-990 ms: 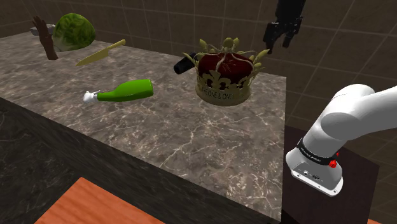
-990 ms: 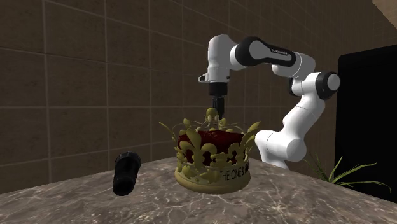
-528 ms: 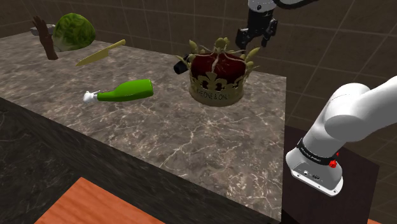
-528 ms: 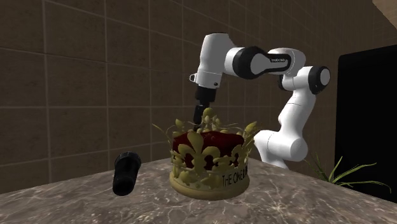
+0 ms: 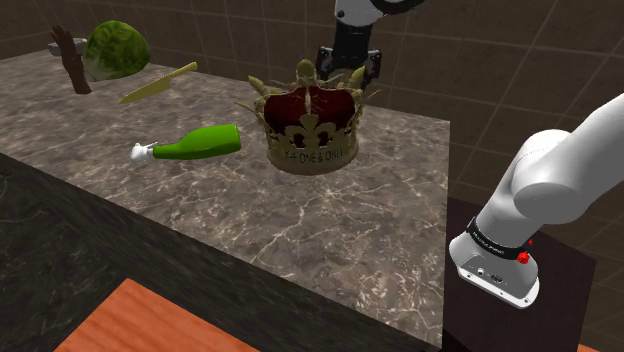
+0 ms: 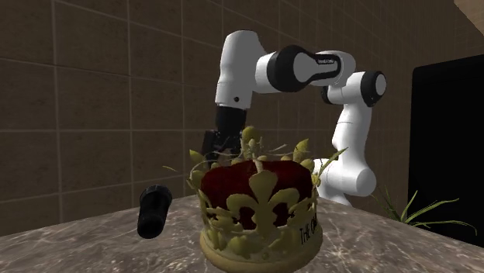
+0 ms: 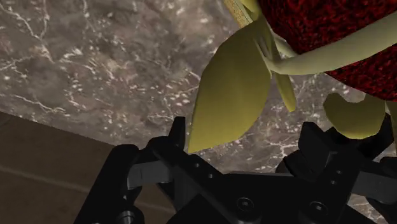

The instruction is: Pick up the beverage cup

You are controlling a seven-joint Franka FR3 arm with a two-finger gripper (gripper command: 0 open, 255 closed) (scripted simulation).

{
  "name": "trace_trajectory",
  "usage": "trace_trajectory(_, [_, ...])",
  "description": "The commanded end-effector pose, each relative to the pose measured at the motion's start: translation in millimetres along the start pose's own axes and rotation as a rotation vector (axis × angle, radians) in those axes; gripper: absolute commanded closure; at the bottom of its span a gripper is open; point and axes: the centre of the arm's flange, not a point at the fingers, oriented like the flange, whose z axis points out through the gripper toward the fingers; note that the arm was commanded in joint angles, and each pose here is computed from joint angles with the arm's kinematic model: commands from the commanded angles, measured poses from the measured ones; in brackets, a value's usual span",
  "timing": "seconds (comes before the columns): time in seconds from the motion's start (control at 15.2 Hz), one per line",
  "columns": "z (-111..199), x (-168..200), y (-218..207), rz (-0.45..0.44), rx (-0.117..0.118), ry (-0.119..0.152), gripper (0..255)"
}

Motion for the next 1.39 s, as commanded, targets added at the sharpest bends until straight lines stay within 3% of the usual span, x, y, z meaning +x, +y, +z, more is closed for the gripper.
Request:
trace_trajectory(0.0, [16, -2, -28, 0.074, -0.005, -0.002, 0])
trace_trajectory(0.73, [51, 66, -139, 0.478, -0.02, 0.108, 0])
trace_trajectory(1.32, [91, 60, -137, 0.478, -0.02, 0.108, 0])
